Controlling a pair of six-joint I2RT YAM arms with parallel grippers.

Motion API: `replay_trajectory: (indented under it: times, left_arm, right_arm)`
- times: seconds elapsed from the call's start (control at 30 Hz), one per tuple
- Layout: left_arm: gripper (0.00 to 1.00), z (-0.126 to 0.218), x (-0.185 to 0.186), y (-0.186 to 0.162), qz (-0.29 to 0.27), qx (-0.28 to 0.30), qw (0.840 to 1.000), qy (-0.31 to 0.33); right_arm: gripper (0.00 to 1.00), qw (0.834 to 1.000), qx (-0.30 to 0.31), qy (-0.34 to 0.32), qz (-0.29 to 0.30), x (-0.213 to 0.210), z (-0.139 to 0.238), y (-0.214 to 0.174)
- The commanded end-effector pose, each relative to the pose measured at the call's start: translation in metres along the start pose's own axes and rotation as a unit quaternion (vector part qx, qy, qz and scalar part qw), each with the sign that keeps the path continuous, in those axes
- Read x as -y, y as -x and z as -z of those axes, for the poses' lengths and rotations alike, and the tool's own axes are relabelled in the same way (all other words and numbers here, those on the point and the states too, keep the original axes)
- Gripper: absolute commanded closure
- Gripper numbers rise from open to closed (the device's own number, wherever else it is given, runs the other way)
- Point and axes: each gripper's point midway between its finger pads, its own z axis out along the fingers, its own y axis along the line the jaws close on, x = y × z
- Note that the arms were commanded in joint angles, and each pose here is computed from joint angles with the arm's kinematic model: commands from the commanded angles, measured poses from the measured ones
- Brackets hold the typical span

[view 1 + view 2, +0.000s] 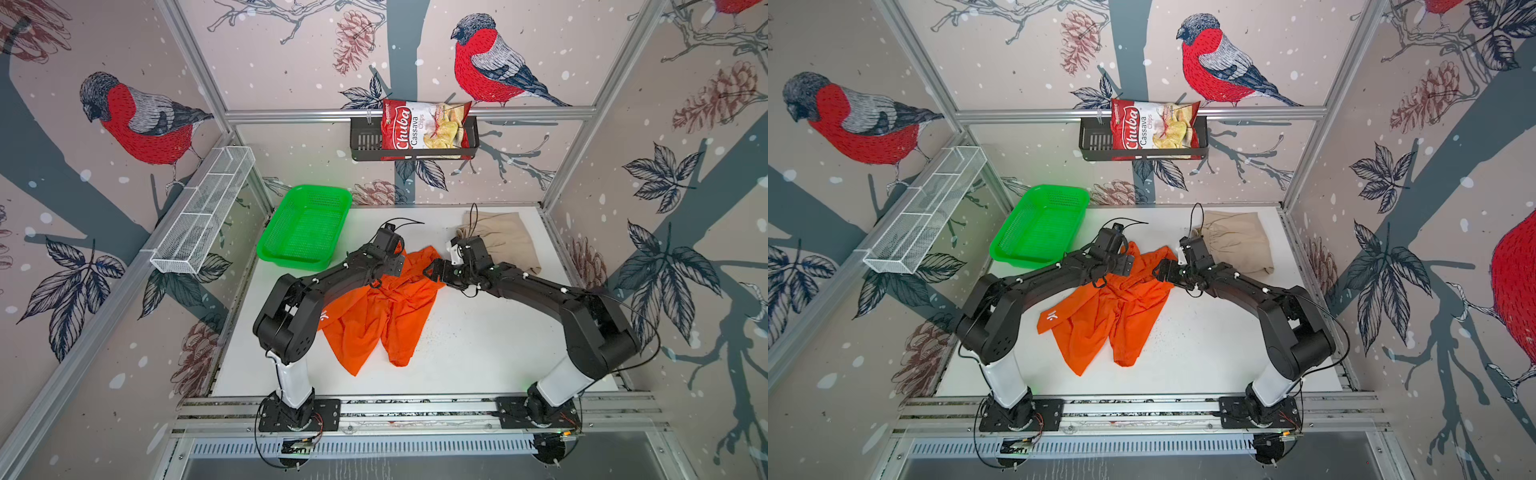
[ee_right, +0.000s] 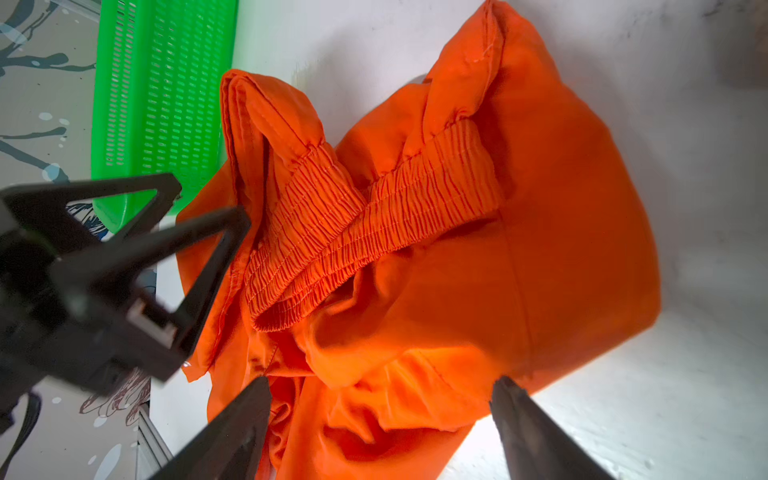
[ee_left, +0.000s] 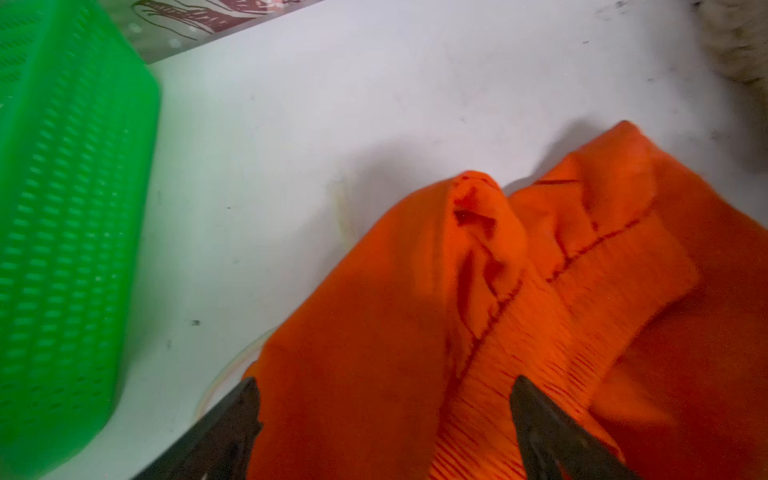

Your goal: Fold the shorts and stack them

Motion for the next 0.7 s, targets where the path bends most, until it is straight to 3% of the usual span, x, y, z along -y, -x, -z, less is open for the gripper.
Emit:
replay_trajectory:
  times: [0.0, 0.13, 0.17, 0.23, 0.33, 0.4, 0.67]
  left_arm:
    - [0.12, -0.008, -0.026, -0.011, -0.031, -0.025, 0.995, 0.086]
    - [0.17, -0.023, -0.019, -0.022, -0.047, -0.033, 0.995, 0.077]
    - [0.24, -0.026, -0.017, -0.024, -0.049, -0.035, 0.996, 0.072]
    - [0.51, -0.029, -0.015, -0.027, -0.052, -0.037, 0.996, 0.065]
    - [0.80, -0.020, -0.015, -0.019, -0.045, -0.029, 0.997, 0.058]
    - [0.92, -0.005, -0.016, -0.007, -0.037, -0.010, 0.998, 0.050]
    - [1.00, 0.042, -0.019, 0.024, -0.020, 0.049, 0.998, 0.016]
  right_arm:
    - [0.15, 1.000, 0.014, 0.003, 0.014, 0.000, 0.003, 0.003]
    - [0.16, 0.999, 0.021, 0.015, 0.022, -0.003, 0.007, 0.002]
    - [0.16, 0.999, 0.024, 0.020, 0.025, -0.005, 0.009, 0.003]
    - [0.16, 0.998, 0.032, 0.032, 0.032, -0.011, 0.013, 0.004]
    - [0.16, 0.997, 0.049, 0.044, 0.048, -0.017, 0.019, 0.008]
    - [0.16, 0.997, 0.061, 0.022, 0.048, -0.007, 0.022, 0.014]
    - [0.17, 0.997, 0.065, -0.042, 0.025, 0.055, 0.009, 0.053]
